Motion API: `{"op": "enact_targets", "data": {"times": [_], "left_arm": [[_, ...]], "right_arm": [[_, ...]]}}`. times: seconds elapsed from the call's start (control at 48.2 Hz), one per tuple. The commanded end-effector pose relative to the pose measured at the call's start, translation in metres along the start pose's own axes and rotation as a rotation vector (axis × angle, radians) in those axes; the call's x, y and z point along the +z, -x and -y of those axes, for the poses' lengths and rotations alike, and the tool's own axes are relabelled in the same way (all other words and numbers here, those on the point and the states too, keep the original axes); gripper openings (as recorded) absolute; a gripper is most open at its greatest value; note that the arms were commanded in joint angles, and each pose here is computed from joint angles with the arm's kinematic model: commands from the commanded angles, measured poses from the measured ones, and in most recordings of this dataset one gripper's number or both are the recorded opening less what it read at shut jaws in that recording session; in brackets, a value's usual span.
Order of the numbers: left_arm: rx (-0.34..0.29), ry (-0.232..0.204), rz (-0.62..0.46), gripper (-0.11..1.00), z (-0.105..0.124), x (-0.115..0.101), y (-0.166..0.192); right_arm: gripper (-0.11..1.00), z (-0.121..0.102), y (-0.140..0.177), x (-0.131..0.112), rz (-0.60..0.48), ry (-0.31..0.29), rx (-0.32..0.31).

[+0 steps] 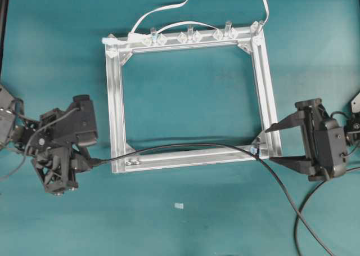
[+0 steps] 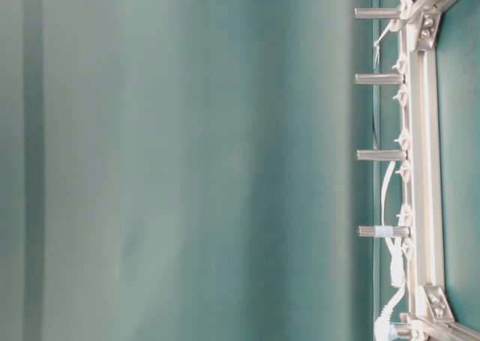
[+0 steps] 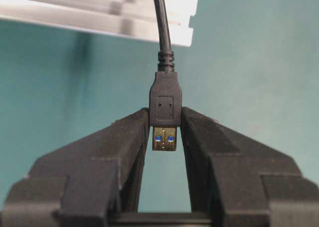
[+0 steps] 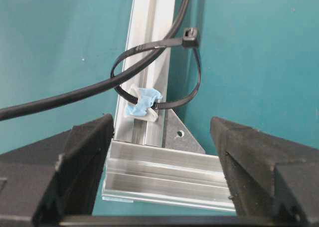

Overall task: Insert the wire through the string loop located on the right side.
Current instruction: 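Draw the cable further left through the loop with the left gripper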

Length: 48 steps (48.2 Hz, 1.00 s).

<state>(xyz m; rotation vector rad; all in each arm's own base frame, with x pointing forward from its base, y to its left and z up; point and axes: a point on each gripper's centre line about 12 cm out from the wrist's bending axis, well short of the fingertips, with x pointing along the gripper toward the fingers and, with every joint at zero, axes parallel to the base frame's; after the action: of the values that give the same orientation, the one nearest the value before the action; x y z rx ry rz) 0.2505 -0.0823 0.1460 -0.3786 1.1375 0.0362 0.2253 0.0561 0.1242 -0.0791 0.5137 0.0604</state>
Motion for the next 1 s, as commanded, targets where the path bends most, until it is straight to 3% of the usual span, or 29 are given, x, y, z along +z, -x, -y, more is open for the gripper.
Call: {"op": "enact_targets", "data": {"times": [0.0, 0.207, 0.352, 0.415, 0.539, 0.705, 0.871, 0.974], "left_arm": [[-0.003, -0.003, -0.008, 0.22, 0.008, 0.007, -0.001], [0.031, -0.007, -0.061, 0.25, 0.007, 0.004, -0.014], [0.045, -0.013, -0.08, 0.66, 0.005, 0.001, -0.016], [0.042, -0.013, -0.076, 0.79, 0.005, 0.001, -0.015], [0.04, -0.019, -0.071, 0.62, 0.006, 0.002, -0.014], [0.038, -0.038, -0.064, 0.62, 0.007, 0.004, -0.013], [0.019, -0.119, -0.027, 0.6, 0.012, 0.013, -0.008], [0.007, -0.16, 0.0, 0.6, 0.013, 0.017, 0.0]], "right_arm": [[0.86, 0.001, 0.0, 0.005, 0.021, -0.008, -0.004], [0.86, 0.0, 0.0, 0.006, 0.024, -0.009, -0.004], [0.86, 0.0, 0.0, 0.005, 0.021, -0.008, -0.003], [0.86, 0.0, 0.0, 0.004, 0.018, -0.008, -0.003], [0.86, 0.0, 0.0, 0.005, 0.019, -0.008, -0.002], [0.86, 0.0, 0.0, 0.006, 0.024, -0.01, -0.002], [0.86, 0.001, 0.002, 0.011, 0.047, -0.014, -0.002], [0.86, 0.003, 0.009, 0.022, 0.117, -0.028, -0.011]]}}
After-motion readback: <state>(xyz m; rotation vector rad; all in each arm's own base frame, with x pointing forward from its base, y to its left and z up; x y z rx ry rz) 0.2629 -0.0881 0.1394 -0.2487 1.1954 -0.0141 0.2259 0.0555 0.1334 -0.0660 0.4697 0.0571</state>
